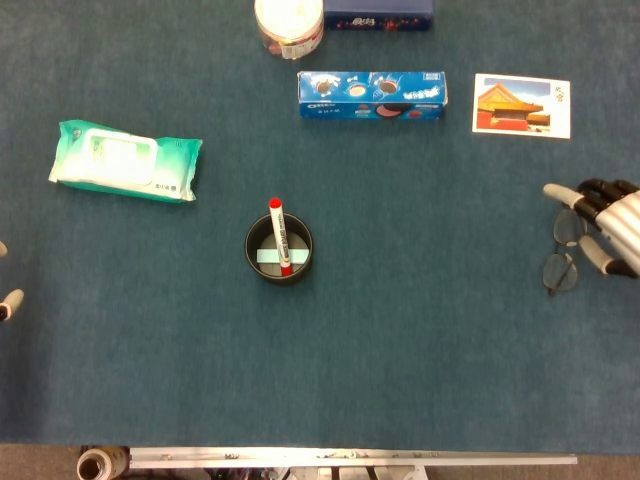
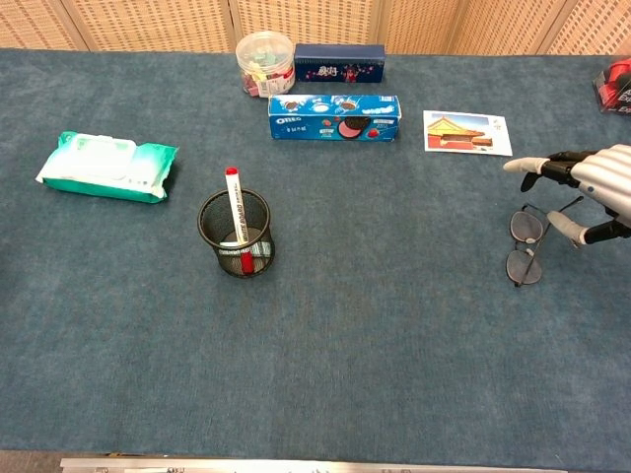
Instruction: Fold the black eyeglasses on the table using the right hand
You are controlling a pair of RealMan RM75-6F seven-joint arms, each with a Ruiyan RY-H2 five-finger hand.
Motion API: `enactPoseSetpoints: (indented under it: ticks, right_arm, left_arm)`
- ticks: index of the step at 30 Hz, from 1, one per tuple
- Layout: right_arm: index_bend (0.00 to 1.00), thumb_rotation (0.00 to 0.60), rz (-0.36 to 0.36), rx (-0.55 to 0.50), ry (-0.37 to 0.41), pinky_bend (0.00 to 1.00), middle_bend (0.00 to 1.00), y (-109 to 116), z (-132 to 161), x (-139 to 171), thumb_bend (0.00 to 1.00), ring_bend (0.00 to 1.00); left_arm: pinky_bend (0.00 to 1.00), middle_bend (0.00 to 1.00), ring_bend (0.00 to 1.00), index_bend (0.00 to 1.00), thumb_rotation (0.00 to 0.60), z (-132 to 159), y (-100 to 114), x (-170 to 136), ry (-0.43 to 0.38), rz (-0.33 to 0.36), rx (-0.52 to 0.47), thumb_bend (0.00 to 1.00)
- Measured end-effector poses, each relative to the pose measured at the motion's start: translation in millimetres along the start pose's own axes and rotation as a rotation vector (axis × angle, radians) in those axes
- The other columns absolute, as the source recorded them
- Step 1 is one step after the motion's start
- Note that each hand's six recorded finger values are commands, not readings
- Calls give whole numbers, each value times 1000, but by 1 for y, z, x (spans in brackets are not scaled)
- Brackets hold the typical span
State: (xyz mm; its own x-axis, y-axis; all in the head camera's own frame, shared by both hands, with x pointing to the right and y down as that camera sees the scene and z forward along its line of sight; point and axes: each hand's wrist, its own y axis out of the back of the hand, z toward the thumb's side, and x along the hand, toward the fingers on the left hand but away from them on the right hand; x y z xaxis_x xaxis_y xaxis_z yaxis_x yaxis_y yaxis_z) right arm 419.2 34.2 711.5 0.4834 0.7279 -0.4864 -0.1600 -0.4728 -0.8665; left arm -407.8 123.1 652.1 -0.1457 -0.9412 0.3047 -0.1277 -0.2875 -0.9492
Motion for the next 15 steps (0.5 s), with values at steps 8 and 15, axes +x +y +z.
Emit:
enactPoseSetpoints:
  ticks: [8, 15]
  right_arm:
    - [139, 600, -5, 13, -28, 329, 317, 4, -8, 3, 474, 215]
    - [139, 600, 3, 10, -33, 328, 317, 0, -9, -2, 474, 215]
  left_arm:
    - [515, 380, 312, 454, 600, 1, -1, 0, -2, -2, 2, 38]
    - [515, 381, 312, 454, 600, 0, -1, 0, 2, -4, 1, 38]
